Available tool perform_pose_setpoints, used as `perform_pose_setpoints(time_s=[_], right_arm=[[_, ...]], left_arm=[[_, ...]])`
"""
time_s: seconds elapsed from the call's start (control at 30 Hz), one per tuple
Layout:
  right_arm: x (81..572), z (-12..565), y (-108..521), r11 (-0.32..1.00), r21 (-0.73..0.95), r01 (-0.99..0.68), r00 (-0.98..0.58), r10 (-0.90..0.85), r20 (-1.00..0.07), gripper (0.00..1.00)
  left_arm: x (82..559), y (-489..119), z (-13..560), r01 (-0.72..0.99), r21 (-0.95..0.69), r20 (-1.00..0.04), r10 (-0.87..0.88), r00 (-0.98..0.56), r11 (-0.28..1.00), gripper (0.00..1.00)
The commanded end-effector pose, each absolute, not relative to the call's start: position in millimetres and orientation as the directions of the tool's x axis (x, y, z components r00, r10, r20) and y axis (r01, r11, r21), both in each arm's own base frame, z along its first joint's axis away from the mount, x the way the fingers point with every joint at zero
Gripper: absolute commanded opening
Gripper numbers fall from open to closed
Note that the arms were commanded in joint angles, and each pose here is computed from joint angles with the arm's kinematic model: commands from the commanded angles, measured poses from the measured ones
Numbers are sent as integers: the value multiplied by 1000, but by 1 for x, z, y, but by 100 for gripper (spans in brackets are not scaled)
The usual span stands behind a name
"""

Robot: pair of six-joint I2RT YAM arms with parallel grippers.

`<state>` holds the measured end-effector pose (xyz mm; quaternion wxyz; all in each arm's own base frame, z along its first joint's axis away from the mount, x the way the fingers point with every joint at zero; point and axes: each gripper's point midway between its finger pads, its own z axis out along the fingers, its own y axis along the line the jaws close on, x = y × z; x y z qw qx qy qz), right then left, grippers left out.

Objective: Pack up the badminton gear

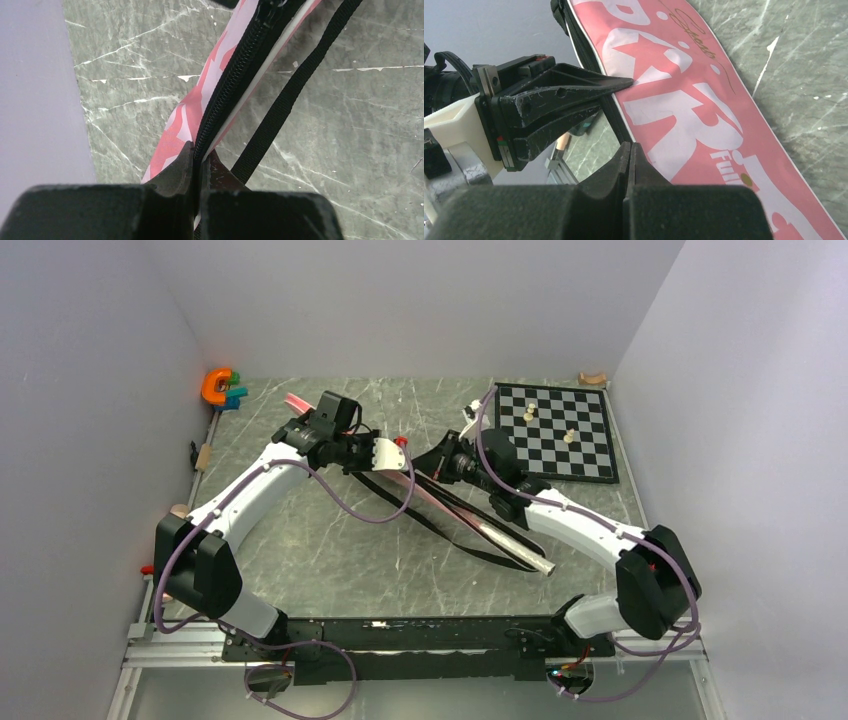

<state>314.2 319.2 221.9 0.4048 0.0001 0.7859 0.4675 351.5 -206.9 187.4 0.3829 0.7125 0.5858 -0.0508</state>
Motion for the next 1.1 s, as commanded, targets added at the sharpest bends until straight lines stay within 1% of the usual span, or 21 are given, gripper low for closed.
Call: perform_pose_setpoints(time_s=[0.0,0.33,0.63,0.73,1.03,1.07], right_arm=[[316,235,301,595,711,-376,-622,407,-669,0],[284,237,250,690,649,-319,-576,402,-711,0],[251,215,216,738,624,-258,-597,386,-703,0],[247,215,205,766,596,-240,-582,378,-720,0],[238,224,192,816,511,-272,-572,290,-767,0],[238,225,192,816,504,-282,-573,278,-771,7]], left_arm=[[354,-214,220,848,529,-565,756,331,24,0],[359,-213,218,844,535,-550,768,328,23,0],[364,-212,215,848,529,-545,781,306,37,0],[365,-212,215,846,532,-542,782,308,35,0],[366,-214,216,848,528,-551,775,309,37,0],[366,-215,216,850,526,-552,774,308,37,0]])
